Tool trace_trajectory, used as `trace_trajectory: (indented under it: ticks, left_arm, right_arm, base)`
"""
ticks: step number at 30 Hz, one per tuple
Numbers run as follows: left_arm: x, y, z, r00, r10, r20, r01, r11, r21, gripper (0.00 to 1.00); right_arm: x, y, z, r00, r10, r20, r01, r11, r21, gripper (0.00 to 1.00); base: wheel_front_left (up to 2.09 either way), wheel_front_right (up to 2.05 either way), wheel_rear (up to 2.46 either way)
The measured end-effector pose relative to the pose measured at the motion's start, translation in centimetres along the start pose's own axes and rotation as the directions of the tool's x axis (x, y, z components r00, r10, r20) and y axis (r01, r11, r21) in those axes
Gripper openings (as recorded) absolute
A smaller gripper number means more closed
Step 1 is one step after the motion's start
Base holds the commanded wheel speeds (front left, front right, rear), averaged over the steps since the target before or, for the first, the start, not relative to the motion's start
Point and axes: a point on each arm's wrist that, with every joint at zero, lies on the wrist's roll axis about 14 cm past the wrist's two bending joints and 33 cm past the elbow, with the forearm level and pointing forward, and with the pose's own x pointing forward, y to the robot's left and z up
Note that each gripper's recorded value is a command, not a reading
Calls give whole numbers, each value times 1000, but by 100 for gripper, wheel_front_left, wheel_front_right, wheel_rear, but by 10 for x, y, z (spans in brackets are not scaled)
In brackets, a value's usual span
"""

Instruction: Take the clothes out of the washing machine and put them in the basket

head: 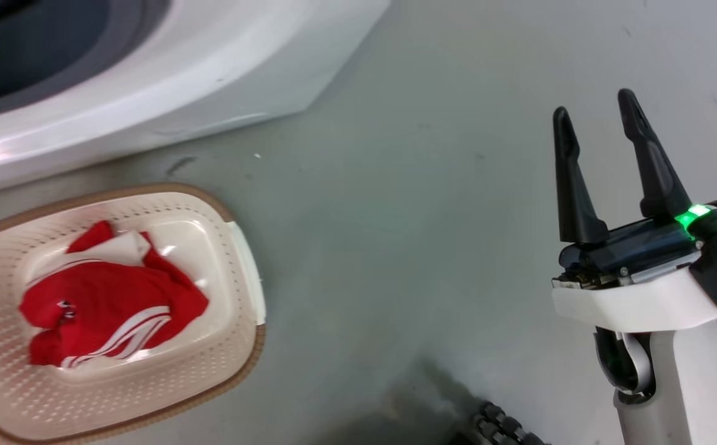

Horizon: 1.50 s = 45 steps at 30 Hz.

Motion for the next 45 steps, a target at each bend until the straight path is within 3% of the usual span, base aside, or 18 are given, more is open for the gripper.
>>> trace_trajectory:
  ticks: [9, 26, 36, 45]
  left_arm:
    - [-48, 3, 2, 998, 10, 64, -13, 999, 43, 0]
    - [-162, 3, 21, 971, 41, 237, -46, 999, 18, 0]
    - [-244, -23, 50, 915, 21, 402, -43, 998, 45, 0]
    - [-325, -50, 37, 932, 26, 361, -28, 1000, 1, 0]
  right_arm:
    - [2, 11, 21, 998, 30, 64, -30, 1000, 4, 100]
    - [-17, 40, 57, 984, 102, 147, -103, 995, 0, 100]
    - [-33, 54, 80, 970, 135, 204, -142, 990, 17, 100]
    - [-47, 58, 98, 958, 143, 248, -153, 988, 22, 100]
  base:
    - [0, 0, 0]
    - [0, 0, 0]
    - [0, 0, 0]
    - [0, 0, 0]
